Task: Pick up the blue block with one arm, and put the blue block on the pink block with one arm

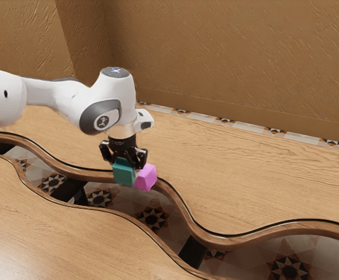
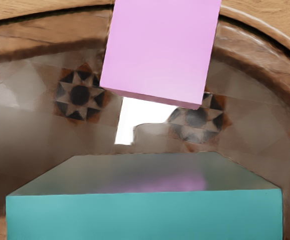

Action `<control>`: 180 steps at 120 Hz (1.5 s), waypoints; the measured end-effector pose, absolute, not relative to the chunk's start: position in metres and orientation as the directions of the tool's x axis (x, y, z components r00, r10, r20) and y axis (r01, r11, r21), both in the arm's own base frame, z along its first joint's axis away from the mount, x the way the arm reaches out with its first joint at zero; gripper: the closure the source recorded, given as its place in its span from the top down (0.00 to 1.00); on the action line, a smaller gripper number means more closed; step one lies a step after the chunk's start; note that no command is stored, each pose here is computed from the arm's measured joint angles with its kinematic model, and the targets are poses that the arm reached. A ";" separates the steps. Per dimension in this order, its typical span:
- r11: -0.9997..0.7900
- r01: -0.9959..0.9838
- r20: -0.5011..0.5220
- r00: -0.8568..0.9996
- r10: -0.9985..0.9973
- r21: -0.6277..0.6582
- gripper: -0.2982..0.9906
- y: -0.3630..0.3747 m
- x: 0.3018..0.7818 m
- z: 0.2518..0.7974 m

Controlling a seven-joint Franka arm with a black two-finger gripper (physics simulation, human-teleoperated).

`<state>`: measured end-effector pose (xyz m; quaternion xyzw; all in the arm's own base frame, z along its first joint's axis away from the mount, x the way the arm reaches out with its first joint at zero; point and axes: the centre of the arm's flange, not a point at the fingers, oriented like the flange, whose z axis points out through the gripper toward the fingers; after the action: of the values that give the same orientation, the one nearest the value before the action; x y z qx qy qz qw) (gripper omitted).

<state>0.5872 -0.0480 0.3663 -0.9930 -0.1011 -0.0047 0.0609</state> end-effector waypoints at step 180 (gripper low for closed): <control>-0.993 -0.115 -0.034 0.993 -0.116 0.008 0.53 -0.020 0.673 0.342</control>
<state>0.6732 -0.0200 0.3420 -0.9982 0.0579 0.0170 -0.0031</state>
